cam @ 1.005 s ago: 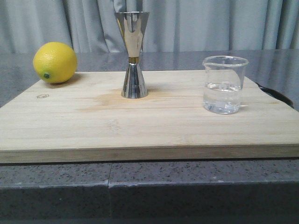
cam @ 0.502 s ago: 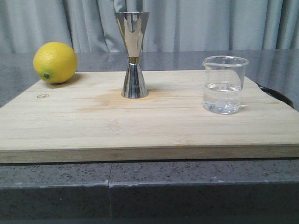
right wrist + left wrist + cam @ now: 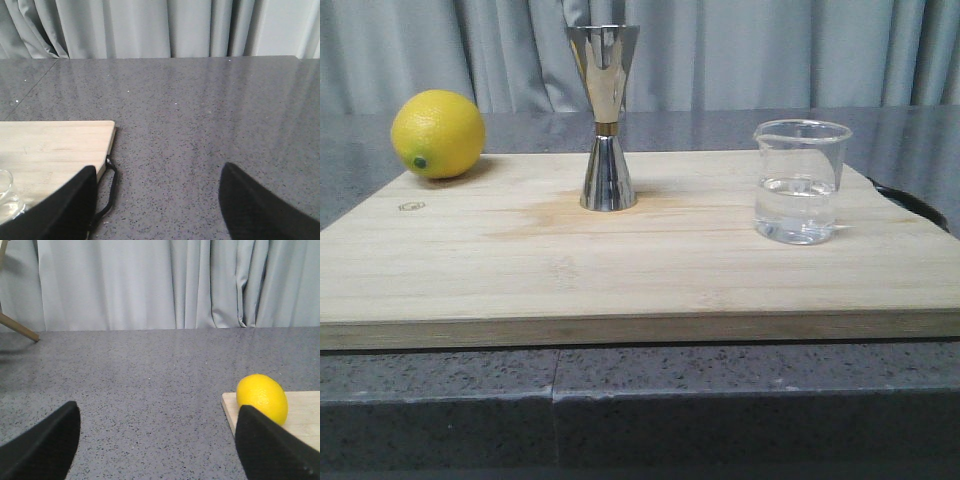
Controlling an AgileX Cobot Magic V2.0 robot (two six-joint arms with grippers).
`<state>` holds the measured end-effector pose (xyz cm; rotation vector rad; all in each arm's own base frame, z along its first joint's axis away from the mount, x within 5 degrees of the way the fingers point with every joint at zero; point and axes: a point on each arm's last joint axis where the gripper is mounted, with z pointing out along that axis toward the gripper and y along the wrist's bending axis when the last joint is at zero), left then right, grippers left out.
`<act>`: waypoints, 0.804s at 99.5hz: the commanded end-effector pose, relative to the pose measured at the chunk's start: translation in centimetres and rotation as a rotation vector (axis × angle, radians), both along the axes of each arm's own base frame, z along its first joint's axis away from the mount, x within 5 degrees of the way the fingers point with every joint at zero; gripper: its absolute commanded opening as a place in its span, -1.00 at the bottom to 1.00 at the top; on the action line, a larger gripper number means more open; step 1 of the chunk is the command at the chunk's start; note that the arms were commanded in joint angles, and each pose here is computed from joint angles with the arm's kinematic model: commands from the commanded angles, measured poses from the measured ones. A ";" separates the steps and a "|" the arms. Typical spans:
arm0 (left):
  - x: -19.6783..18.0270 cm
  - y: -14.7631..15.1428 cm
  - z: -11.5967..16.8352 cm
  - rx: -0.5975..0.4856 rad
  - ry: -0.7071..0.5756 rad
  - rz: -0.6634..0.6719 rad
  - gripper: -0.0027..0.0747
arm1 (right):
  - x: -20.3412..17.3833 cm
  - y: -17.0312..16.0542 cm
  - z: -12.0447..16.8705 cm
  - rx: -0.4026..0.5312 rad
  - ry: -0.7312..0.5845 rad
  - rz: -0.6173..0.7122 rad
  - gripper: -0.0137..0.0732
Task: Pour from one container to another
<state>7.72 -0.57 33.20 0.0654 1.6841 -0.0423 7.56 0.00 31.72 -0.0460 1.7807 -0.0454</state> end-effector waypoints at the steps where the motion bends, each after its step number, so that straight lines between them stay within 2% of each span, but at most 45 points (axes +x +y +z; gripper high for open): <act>1: 0.1 0.1 1.8 -0.016 -0.105 0.009 0.56 | 0.2 -0.1 1.7 -0.018 -0.096 -0.012 0.35; 43: 0.1 0.1 1.9 -0.019 -0.111 0.009 0.56 | 0.2 -0.1 1.7 -0.018 -0.093 -0.012 0.41; 62: 1.1 -0.2 1.8 0.007 0.100 -0.016 0.56 | 0.2 -0.1 1.7 -0.018 -0.088 -0.011 0.76; 70: 1.8 -0.4 1.8 0.037 0.218 -0.052 0.56 | 0.2 -0.1 1.7 -0.018 -0.081 -0.011 0.77; 80: 2.8 -1.2 2.3 0.062 0.300 -0.142 0.56 | 0.1 -0.1 1.4 -0.015 -0.051 -0.008 0.77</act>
